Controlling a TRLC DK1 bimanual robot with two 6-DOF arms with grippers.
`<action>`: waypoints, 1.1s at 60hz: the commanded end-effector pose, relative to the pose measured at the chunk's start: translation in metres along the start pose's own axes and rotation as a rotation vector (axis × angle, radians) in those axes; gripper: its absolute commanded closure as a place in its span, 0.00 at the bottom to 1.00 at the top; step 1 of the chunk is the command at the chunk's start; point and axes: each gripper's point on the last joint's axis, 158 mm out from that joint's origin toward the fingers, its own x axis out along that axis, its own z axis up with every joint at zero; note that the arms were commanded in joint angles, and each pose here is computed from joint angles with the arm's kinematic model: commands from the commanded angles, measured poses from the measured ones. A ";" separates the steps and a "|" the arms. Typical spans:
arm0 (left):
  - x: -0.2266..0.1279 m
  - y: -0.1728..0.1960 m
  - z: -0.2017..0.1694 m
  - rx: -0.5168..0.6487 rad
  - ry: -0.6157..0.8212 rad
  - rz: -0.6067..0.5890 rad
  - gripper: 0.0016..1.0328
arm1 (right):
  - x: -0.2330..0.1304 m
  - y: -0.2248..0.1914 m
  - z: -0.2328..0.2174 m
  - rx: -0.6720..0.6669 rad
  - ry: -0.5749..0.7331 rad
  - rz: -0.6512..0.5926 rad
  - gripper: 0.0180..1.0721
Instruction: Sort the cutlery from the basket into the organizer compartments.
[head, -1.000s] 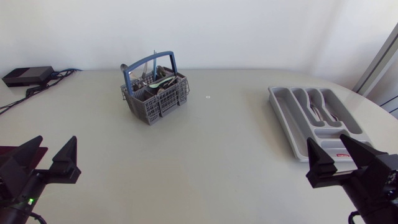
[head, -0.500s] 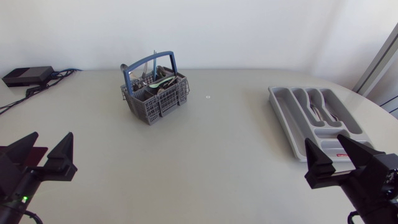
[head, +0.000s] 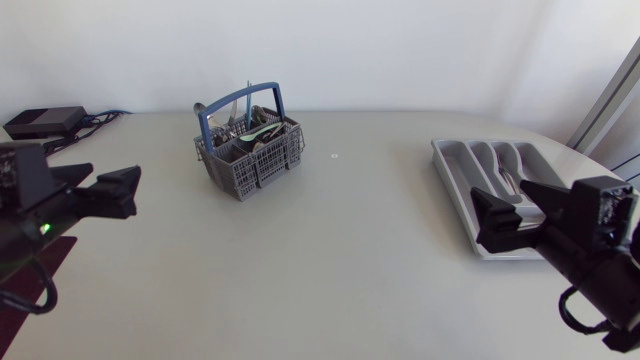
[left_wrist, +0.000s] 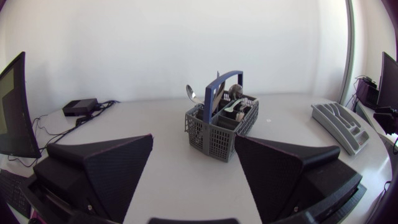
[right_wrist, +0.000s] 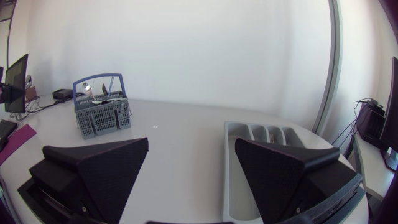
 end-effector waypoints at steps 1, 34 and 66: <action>0.022 -0.005 0.007 -0.027 0.078 -0.017 0.19 | 0.013 0.003 0.007 0.025 0.028 0.005 0.05; 0.126 -0.042 -0.034 0.163 0.565 -0.265 0.13 | 0.043 0.037 -0.018 -0.138 0.336 0.129 0.05; 0.225 -0.038 -0.008 0.141 0.405 -0.243 0.26 | 0.059 0.092 -0.034 -0.232 0.462 0.392 0.05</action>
